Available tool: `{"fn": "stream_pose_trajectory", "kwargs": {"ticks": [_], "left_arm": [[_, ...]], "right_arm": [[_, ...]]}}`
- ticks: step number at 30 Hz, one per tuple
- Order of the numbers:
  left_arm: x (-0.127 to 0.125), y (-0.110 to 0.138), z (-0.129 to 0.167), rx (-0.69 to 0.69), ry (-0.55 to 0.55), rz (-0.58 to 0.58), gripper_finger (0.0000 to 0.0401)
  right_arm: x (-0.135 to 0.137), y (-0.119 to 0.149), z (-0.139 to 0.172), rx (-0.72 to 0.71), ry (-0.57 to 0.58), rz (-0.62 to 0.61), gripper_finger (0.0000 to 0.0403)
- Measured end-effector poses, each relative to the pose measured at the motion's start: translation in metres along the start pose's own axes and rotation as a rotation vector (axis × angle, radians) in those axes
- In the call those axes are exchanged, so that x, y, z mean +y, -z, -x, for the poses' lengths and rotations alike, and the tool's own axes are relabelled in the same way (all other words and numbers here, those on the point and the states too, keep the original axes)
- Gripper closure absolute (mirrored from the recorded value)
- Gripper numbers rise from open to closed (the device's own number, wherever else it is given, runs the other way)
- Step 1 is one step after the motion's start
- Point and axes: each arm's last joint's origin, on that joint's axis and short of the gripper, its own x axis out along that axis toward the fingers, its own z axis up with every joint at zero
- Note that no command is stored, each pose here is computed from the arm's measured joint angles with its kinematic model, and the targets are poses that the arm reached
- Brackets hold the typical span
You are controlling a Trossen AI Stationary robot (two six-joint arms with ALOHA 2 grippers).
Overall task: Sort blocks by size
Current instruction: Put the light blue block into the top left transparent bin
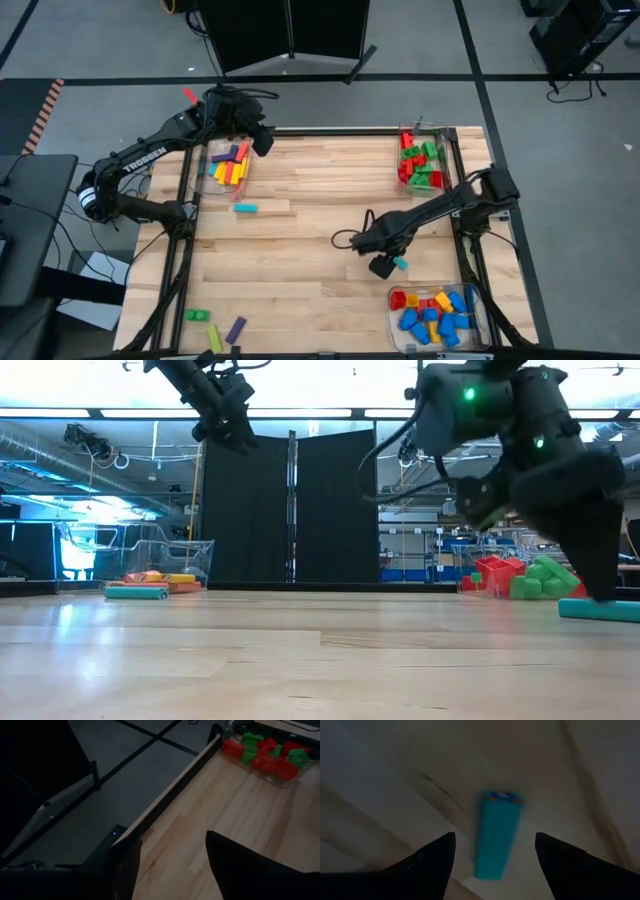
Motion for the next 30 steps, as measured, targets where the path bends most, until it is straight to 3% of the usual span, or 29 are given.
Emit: {"fn": "stream_pose_trajectory", "kwargs": {"ticks": [7,16,23,30], "left_arm": [[0.000,0.000,0.000,0.004,0.000,0.000,0.0171],[0.000,0.001,0.000,0.006,-0.001,0.000,0.0171],[0.000,0.000,0.000,0.003,-0.001,0.000,0.0172],[0.000,-0.001,0.000,-0.012,-0.001,0.001,0.0172]], "right_arm": [[0.011,-0.012,-0.028,0.080,-0.006,0.019,0.0141],[0.013,-0.012,-0.024,0.040,-0.043,-0.001,0.0294],[0.008,-0.010,-0.011,-0.039,-0.046,-0.028,0.0292],[-0.008,-0.010,0.021,-0.183,-0.072,-0.117,0.0292]]}}
